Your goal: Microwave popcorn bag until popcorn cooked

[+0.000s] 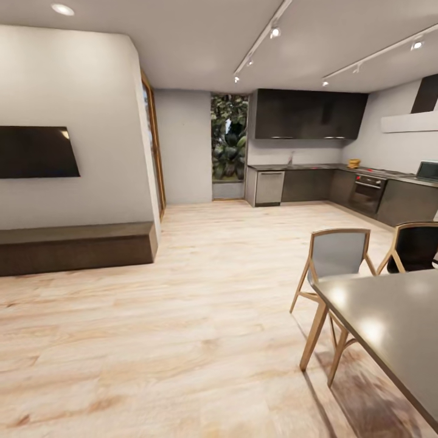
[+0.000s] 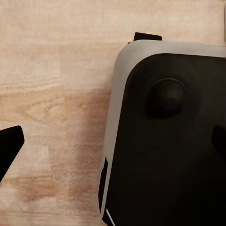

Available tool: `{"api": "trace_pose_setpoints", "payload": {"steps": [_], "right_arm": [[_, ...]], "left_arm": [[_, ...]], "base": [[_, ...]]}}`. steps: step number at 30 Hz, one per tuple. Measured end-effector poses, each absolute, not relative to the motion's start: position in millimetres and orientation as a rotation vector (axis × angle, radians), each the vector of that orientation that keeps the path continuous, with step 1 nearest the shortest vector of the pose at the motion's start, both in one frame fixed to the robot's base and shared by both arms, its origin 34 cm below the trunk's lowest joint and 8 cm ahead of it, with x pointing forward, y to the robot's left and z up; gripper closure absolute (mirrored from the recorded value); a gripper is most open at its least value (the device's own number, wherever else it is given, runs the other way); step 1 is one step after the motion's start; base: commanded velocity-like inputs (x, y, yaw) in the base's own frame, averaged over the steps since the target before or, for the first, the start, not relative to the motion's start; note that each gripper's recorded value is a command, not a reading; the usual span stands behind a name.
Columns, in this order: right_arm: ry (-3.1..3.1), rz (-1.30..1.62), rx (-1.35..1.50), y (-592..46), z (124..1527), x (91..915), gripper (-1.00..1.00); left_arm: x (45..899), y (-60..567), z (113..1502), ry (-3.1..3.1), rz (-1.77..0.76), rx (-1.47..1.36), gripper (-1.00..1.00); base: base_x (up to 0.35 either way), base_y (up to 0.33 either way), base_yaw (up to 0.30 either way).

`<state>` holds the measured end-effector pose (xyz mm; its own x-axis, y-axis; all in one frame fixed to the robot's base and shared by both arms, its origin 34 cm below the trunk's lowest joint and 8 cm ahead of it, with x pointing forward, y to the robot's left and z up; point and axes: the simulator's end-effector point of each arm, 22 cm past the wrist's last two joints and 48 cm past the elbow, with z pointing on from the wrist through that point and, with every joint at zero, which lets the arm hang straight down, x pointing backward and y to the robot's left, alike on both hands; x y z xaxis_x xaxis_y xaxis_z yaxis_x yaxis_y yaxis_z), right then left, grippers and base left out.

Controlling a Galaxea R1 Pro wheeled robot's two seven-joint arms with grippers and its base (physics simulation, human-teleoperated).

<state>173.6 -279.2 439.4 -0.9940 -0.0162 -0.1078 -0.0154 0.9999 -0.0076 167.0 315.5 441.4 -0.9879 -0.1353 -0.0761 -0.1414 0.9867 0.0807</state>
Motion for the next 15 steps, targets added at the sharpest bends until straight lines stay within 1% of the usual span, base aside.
{"api": "trace_pose_setpoints", "payload": {"steps": [6, 15], "right_arm": [[3.034, -0.010, -0.024, -279.2, 439.4, 173.5, -1.00], [3.034, -0.010, -0.024, -279.1, 439.4, 173.5, -1.00]], "left_arm": [[167.0, 315.6, 441.4, 3.061, 0.132, -0.213, -1.00], [167.3, 315.5, 441.4, 3.060, 0.132, -0.213, -1.00]], "base": [[0.341, 0.003, 0.000], [0.339, 0.083, 0.000]]}}
